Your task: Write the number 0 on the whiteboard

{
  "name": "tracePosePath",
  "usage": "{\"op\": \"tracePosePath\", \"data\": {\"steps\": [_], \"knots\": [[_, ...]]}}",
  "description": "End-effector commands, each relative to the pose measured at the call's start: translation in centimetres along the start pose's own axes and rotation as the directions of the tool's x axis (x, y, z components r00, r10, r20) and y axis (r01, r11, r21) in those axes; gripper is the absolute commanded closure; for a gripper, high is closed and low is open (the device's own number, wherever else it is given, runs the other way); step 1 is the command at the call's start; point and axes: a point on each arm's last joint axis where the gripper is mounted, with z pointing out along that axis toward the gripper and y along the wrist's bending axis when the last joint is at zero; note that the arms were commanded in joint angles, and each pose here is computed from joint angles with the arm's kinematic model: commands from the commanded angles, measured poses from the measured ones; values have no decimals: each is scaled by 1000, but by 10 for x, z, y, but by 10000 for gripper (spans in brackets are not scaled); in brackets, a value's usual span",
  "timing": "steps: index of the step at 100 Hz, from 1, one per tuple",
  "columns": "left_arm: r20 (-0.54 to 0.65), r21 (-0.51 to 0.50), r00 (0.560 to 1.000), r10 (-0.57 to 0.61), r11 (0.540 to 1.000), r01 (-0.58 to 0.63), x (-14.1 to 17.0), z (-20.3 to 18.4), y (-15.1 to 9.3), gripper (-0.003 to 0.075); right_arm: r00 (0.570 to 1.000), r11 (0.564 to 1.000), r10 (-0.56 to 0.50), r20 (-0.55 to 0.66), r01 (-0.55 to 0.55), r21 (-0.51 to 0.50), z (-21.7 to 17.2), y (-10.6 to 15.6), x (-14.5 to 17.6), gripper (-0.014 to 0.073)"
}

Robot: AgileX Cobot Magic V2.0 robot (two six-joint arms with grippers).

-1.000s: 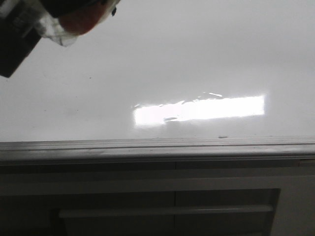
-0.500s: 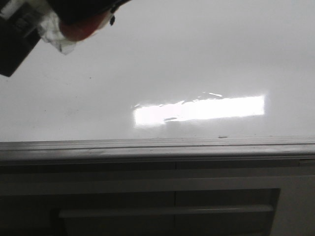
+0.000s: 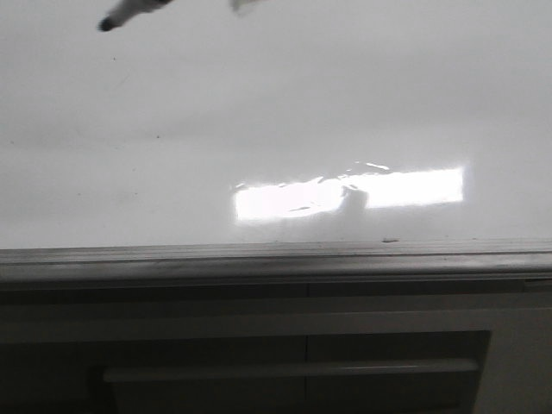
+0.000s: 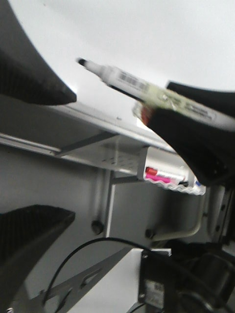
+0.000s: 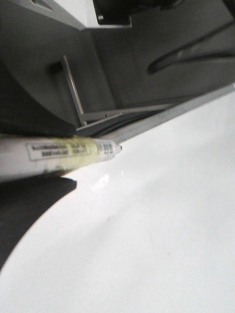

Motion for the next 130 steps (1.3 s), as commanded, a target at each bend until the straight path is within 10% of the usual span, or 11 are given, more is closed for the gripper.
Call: {"op": "tracePosePath", "data": {"steps": [1,31,62,130], "knots": [[176,-136,979,-102,982,127,0,-17,2,398,997,994,22,77,-30,102,-21,-4,-1,650],[499,-308,836,-227,856,416,56,-42,-5,738,985,945,38,167,-89,314,-51,1,36,650],[552,-310,795,-250,824,474,62,-42,-3,740,979,844,22,201,-126,521,-42,-28,34,650],[593,-323,769,-241,803,500,60,-45,0,740,992,866,105,75,-128,483,29,-64,19,650]]}}
